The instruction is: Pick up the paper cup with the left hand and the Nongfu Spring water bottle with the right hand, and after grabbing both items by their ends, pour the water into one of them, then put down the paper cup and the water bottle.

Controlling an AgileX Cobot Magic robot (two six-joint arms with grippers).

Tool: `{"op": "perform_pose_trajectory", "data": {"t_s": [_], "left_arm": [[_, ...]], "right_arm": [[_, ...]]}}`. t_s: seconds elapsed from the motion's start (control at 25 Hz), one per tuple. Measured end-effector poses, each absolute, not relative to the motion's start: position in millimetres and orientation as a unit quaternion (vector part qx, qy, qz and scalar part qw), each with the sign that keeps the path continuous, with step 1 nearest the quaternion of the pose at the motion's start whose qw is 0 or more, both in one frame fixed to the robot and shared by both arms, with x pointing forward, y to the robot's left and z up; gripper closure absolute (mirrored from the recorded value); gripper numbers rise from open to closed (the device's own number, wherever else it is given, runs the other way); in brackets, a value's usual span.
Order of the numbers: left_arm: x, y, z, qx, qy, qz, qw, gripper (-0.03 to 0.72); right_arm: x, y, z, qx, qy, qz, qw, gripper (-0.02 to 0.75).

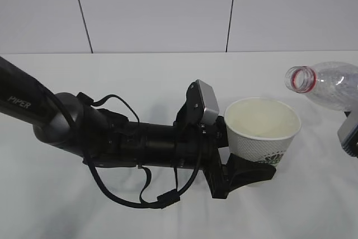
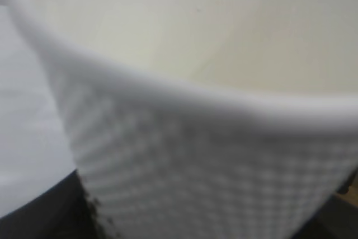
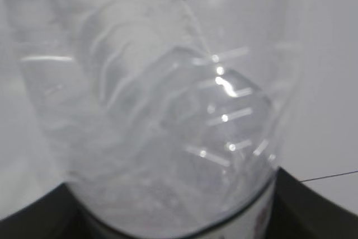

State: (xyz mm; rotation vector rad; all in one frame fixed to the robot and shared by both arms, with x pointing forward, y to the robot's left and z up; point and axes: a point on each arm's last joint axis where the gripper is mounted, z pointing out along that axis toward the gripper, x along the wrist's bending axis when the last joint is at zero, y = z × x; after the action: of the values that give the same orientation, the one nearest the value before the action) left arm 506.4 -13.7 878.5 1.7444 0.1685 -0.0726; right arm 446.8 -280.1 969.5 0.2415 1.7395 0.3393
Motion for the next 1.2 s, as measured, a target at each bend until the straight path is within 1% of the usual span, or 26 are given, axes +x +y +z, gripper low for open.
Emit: {"op": "perform_pose_trajectory", "data": {"t_s": [1.2], "left_arm": [[506.3, -13.7, 878.5, 0.765, 0.074, -0.032, 0.639, 0.138]], "right_arm": [[447.6, -280.8, 974.9, 0.053, 0.744, 0.103, 0.658, 0.265]]}}
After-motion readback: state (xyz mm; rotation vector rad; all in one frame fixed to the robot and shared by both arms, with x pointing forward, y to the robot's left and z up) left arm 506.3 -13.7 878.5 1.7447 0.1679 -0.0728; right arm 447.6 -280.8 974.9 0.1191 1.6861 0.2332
